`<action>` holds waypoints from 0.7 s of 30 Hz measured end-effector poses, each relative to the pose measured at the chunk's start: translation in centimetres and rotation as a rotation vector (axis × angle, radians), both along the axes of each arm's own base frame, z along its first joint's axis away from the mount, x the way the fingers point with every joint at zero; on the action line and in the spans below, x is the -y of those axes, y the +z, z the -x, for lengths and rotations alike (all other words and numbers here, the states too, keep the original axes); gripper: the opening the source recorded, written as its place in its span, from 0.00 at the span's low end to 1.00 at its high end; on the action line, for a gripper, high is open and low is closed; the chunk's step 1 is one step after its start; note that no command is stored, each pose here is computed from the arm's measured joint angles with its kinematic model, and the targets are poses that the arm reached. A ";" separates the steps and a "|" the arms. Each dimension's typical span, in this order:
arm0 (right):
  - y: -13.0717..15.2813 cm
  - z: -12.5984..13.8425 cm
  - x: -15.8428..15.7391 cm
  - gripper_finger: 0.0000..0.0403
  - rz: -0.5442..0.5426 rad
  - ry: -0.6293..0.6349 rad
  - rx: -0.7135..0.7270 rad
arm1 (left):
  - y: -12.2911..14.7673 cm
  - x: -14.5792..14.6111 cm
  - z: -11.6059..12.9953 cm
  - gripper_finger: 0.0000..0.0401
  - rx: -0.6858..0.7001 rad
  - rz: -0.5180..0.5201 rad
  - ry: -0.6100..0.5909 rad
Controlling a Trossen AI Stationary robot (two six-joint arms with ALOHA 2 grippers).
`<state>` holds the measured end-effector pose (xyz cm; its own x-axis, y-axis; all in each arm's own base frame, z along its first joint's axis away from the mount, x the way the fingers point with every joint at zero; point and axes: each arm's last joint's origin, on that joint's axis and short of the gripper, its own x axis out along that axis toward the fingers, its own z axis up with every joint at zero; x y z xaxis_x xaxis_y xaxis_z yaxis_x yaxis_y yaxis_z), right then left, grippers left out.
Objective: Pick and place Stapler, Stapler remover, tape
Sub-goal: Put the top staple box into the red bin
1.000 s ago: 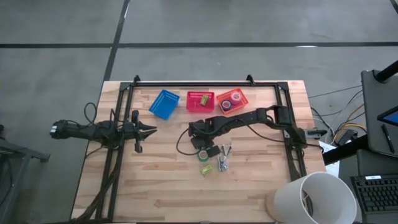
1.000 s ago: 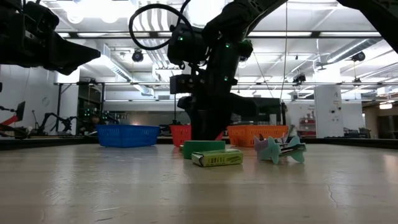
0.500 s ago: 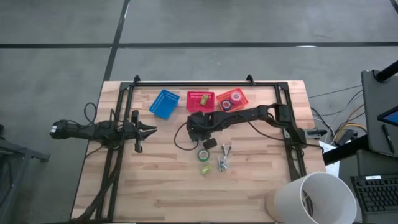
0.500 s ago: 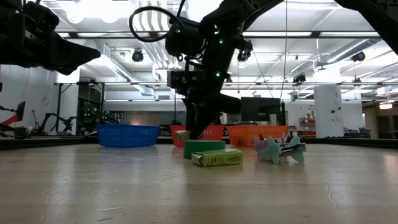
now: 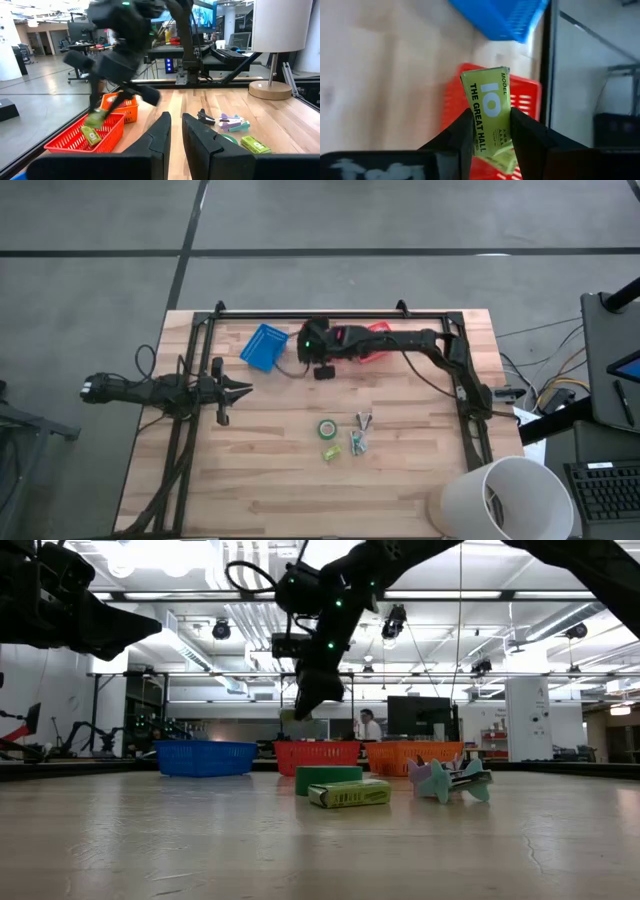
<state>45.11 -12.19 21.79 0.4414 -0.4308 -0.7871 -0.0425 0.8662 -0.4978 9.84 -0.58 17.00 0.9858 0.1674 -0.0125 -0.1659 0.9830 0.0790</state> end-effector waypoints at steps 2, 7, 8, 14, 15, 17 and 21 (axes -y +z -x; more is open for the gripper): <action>0.1 0.3 1.6 0.27 -0.031 -0.028 0.036 | 0.0 0.0 0.0 0.13 0.000 0.000 0.000; -0.4 0.9 4.7 0.29 -0.089 -0.112 0.088 | 0.0 0.0 0.0 0.13 0.000 0.000 0.000; -0.6 1.1 5.2 0.30 -0.098 -0.130 0.088 | 0.0 0.0 0.0 0.13 0.000 0.000 0.000; -1.4 1.7 6.0 0.32 -0.161 -0.145 0.091 | 0.0 0.0 0.0 0.13 0.000 0.000 0.000; -1.5 1.7 6.0 0.32 -0.172 -0.144 0.092 | 0.0 0.0 0.0 0.13 0.000 0.000 0.000; -1.6 1.7 6.0 0.32 -0.182 -0.136 0.090 | 0.0 0.0 0.0 0.13 0.000 0.000 0.000; -1.7 1.7 6.0 0.36 -0.183 -0.140 0.089 | 0.0 0.0 0.0 0.13 0.000 0.000 -0.001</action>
